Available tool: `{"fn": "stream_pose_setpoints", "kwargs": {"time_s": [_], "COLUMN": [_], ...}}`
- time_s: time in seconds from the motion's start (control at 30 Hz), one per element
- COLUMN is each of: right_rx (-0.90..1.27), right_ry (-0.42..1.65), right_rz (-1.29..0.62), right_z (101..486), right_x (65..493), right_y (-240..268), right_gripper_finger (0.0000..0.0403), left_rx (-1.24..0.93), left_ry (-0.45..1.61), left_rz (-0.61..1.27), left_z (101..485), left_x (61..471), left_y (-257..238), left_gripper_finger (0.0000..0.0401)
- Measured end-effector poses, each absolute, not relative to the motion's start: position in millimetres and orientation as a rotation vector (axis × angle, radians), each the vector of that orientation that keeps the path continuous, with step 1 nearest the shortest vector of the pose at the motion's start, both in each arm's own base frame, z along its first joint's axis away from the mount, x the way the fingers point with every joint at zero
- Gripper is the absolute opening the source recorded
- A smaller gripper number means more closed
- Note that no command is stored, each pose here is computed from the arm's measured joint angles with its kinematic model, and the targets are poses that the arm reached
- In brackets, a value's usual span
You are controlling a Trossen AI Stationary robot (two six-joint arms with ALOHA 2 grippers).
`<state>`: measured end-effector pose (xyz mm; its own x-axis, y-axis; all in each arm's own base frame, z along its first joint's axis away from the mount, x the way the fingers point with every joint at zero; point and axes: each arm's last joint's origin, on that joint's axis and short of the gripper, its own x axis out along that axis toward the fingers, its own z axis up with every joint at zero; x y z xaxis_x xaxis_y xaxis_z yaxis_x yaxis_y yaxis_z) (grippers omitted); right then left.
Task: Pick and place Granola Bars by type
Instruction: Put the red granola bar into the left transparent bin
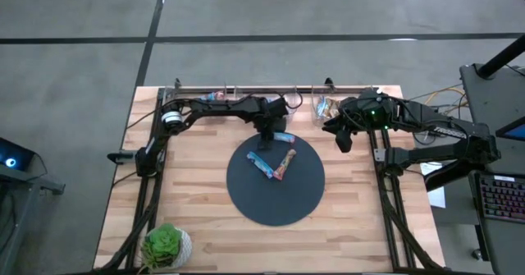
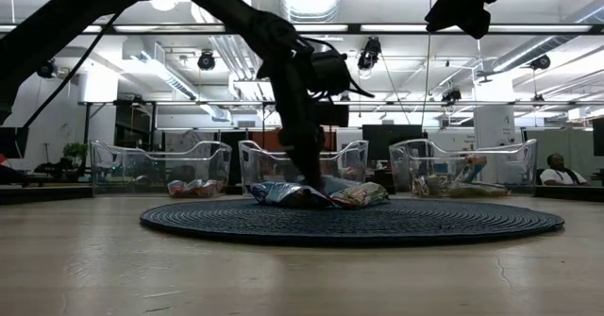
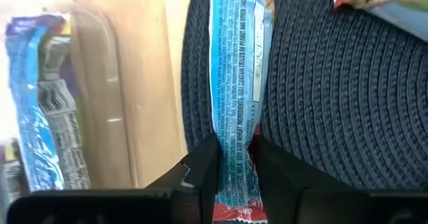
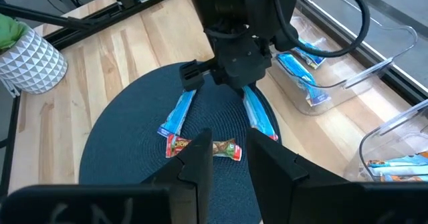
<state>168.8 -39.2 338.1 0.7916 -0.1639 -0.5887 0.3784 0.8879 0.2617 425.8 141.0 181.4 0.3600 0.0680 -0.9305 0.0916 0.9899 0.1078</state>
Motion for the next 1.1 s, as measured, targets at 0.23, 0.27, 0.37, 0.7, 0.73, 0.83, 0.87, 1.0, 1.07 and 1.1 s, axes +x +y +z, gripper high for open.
{"fn": "stream_pose_setpoints", "kwargs": {"time_s": [0.23, 0.27, 0.37, 0.7, 0.73, 0.83, 0.87, 1.0, 1.07, 1.1], "right_rx": [0.382, 0.382, 0.382, 0.382, 0.382, 0.382, 0.382, 0.382, 0.382, 0.382], "right_ry": [0.590, 0.590, 0.590, 0.590, 0.590, 0.590, 0.590, 0.590, 0.590, 0.590], "right_rz": [-0.299, -0.299, -0.299, -0.300, -0.299, -0.300, -0.300, -0.300, -0.300, -0.299], "right_z": [338.0, 338.1, 338.0, 338.1, 337.9, 338.1, 338.0, 338.0, 338.1, 338.1], "right_x": [168.8, 168.8, 168.8, 168.8, 168.8, 168.8, 168.8, 168.8, 168.8, 168.8], "right_y": [-39.2, -39.2, -39.2, -39.2, -39.2, -39.2, -39.2, -39.2, -39.2, -39.2], "right_gripper_finger": [0.0084, 0.0084, 0.0084, 0.0084, 0.0084, 0.0084, 0.0084, 0.0084, 0.0084, 0.0084], "left_rx": [0.163, 0.165, 0.167, 0.172, 0.165, 0.158, 0.157, 0.153, 0.151, 0.151], "left_ry": [1.173, 1.168, 1.162, 1.179, 1.179, 1.194, 1.197, 1.199, 1.205, 1.204], "left_rz": [0.002, 0.004, 0.006, -0.022, -0.030, -0.040, -0.041, -0.041, -0.042, -0.042], "left_z": [191.8, 193.3, 197.3, 206.6, 205.6, 203.3, 203.1, 203.2, 203.6, 203.8], "left_x": [429.8, 430.4, 431.4, 430.3, 430.0, 428.4, 428.2, 428.1, 427.6, 427.7], "left_y": [143.8, 144.0, 144.4, 144.5, 144.2, 142.6, 142.3, 142.2, 142.1, 142.0], "left_gripper_finger": [0.0076, 0.0076, 0.0076, 0.0076, 0.0076, 0.0076, 0.0076, 0.0069, 0.0061, 0.0057]}}
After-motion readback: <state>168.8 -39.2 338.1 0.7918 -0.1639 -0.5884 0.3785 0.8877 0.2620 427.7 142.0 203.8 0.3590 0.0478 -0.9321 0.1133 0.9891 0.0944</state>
